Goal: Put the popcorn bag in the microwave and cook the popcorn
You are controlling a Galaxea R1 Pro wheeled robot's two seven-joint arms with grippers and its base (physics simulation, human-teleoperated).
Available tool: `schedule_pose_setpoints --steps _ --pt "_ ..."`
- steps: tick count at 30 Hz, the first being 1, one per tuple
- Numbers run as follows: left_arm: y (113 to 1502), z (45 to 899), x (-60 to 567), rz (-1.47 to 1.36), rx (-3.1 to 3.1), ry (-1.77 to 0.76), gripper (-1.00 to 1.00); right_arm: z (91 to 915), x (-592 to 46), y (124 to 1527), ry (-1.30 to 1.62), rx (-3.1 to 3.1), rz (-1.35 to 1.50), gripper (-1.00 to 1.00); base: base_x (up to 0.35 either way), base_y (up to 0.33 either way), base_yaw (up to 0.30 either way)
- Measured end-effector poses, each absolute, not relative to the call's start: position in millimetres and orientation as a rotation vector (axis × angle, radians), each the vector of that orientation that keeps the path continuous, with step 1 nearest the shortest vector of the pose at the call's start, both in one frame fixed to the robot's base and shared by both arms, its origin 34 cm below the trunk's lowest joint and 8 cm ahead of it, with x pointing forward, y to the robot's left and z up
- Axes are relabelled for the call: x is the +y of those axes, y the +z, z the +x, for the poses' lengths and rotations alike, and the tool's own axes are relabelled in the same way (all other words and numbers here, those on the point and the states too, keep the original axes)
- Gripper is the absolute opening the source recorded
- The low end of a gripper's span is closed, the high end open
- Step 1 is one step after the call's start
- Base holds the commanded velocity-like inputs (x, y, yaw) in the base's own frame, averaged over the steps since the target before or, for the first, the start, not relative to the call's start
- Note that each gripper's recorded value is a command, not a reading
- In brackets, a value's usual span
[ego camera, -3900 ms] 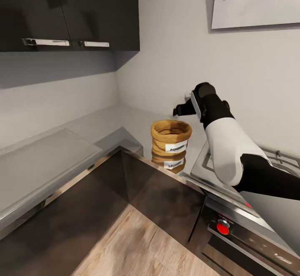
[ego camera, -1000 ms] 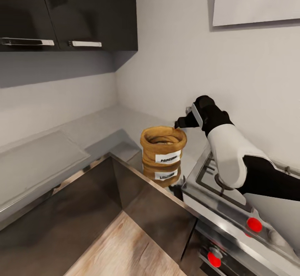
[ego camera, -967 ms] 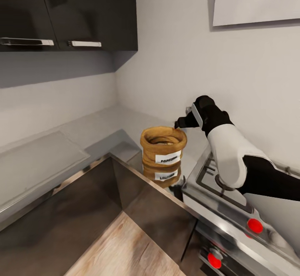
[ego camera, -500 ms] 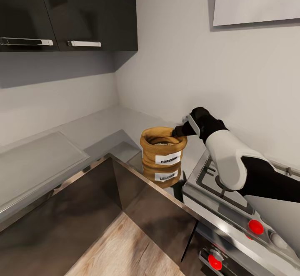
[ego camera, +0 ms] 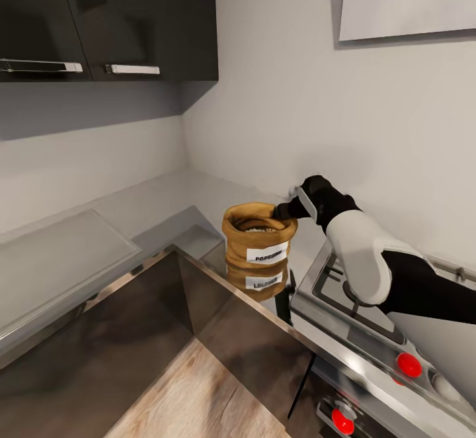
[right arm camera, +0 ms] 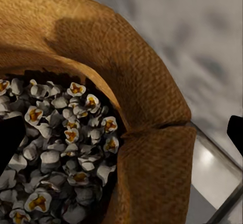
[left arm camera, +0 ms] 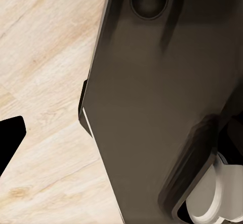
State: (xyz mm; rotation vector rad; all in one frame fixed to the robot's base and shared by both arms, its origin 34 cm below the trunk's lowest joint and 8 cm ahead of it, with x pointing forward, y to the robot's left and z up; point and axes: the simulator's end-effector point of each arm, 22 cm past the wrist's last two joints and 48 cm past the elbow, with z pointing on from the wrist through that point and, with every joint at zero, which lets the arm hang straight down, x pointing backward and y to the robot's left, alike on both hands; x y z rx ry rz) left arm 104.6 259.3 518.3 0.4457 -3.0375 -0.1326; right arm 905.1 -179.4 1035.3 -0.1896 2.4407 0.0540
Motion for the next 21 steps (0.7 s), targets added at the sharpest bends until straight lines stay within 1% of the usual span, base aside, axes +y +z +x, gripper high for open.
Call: schedule_pose_setpoints --steps 15,16,21 --pt "518 105 259 0.446 -3.038 -0.133 1.0 901 -183 1008 0.041 2.433 -0.198 1.0 0.0 0.0 0.0" --pt "518 105 259 0.446 -3.038 -0.133 1.0 901 -184 1008 0.04 2.433 -0.198 -1.0 0.0 0.0 0.0" --pt "518 105 259 0.446 -3.037 -0.133 1.0 901 -184 1008 0.038 2.437 -0.196 -1.0 0.0 0.0 0.0"
